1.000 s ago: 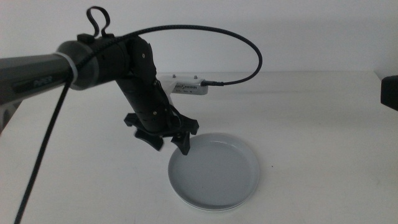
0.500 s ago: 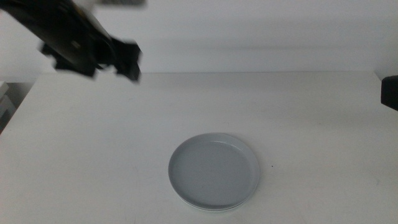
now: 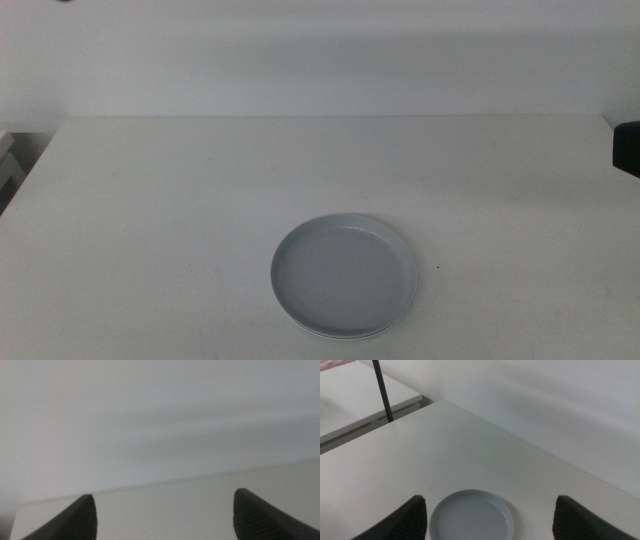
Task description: Stack the three bowls on top of each other.
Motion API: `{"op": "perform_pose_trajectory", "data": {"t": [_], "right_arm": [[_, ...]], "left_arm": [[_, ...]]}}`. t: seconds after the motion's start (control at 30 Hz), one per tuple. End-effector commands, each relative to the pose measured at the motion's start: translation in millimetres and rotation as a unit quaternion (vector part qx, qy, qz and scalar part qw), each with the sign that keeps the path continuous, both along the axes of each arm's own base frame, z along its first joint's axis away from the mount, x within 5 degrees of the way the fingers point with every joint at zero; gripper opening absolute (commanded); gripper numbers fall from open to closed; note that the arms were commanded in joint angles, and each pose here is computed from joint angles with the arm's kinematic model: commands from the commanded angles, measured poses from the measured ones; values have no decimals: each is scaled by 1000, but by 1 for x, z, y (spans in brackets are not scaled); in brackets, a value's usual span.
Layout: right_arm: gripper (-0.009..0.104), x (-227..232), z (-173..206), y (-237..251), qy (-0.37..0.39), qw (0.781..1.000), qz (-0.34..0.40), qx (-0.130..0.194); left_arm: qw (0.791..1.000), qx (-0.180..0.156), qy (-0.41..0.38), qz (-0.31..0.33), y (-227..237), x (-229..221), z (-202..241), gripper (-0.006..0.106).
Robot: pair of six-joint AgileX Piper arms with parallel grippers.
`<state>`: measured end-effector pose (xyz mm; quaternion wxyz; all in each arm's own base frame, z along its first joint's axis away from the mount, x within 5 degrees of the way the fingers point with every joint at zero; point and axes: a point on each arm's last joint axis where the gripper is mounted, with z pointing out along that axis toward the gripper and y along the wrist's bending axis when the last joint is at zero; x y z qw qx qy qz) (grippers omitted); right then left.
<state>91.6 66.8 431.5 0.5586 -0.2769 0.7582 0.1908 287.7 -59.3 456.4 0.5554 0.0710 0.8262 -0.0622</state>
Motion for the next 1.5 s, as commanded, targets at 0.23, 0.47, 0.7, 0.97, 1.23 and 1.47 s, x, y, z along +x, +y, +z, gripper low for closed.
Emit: {"op": "perform_pose_trajectory", "data": {"t": [0.23, 0.47, 0.7, 0.97, 1.23, 1.47], "right_arm": [[66, 0, 12, -1, -36, 999, -5, 22], [66, 10, 4, -3, -67, 997, -32, -7], [66, 43, -21, 4, -109, 991, -73, -5], [66, 72, -55, -41, -89, 967, -238, -10], [66, 32, -103, -66, -108, 944, -308, -40], [66, -9, -138, -66, -148, 939, -309, -41]], "left_arm": [[993, -30, -112, 1, 4, -18, 38, 90], [994, -37, -100, -1, 4, -24, 29, 90], [996, -44, -83, -1, 11, -59, -19, 90], [998, -49, -50, 0, 22, -116, -79, 90], [993, -61, -103, 0, 34, -174, -125, 90], [985, -71, -159, 3, 43, -211, -172, 90]]}}
